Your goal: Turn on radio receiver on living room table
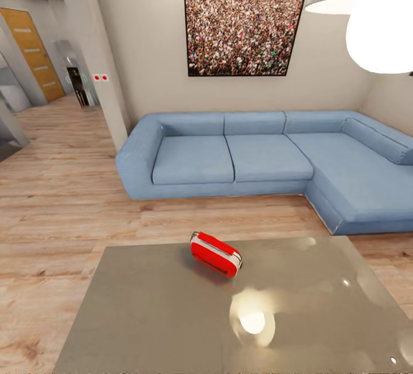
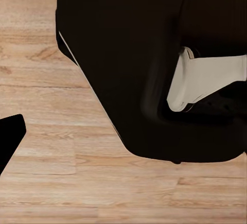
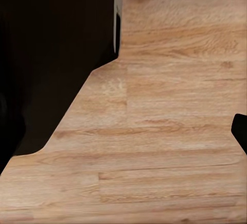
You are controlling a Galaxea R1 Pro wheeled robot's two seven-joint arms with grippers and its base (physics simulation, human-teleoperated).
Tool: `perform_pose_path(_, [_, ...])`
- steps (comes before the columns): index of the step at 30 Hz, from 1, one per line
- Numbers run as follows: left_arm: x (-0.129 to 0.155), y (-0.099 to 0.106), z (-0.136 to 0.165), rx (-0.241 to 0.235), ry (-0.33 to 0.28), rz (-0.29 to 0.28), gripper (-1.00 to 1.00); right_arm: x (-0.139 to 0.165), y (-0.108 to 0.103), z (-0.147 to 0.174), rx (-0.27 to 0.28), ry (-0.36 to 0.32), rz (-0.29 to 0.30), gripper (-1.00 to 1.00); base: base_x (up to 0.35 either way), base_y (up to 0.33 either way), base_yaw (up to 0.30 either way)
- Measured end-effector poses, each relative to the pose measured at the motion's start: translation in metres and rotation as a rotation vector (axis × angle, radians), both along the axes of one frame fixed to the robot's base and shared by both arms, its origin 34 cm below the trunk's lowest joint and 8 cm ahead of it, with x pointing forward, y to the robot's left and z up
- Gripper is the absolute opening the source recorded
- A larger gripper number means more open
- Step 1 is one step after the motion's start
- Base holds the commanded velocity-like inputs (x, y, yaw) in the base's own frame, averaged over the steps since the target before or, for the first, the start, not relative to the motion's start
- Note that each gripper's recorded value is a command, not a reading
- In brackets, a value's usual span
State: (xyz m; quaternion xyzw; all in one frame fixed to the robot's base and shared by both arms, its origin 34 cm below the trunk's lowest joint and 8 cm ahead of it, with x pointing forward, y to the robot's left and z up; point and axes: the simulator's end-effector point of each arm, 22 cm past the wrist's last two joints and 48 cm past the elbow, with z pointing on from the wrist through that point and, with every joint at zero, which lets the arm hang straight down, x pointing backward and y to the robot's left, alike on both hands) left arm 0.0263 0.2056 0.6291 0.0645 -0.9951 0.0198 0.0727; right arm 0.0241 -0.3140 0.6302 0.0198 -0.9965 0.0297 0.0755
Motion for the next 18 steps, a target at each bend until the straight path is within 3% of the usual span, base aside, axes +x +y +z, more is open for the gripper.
perform_pose_path(8, [0.028, 0.0, -0.005, -0.003, -0.055, 0.002, 1.0, 0.001, -0.003, 0.0, -0.004, 0.002, 0.004, 1.0, 0.0, 0.0, 0.0])
perform_pose_path(18, [0.069, 0.002, -0.009, -0.002, -0.129, 0.006, 1.0, 0.04, -0.005, -0.007, -0.005, -0.071, 0.012, 1.0, 0.0, 0.0, 0.0])
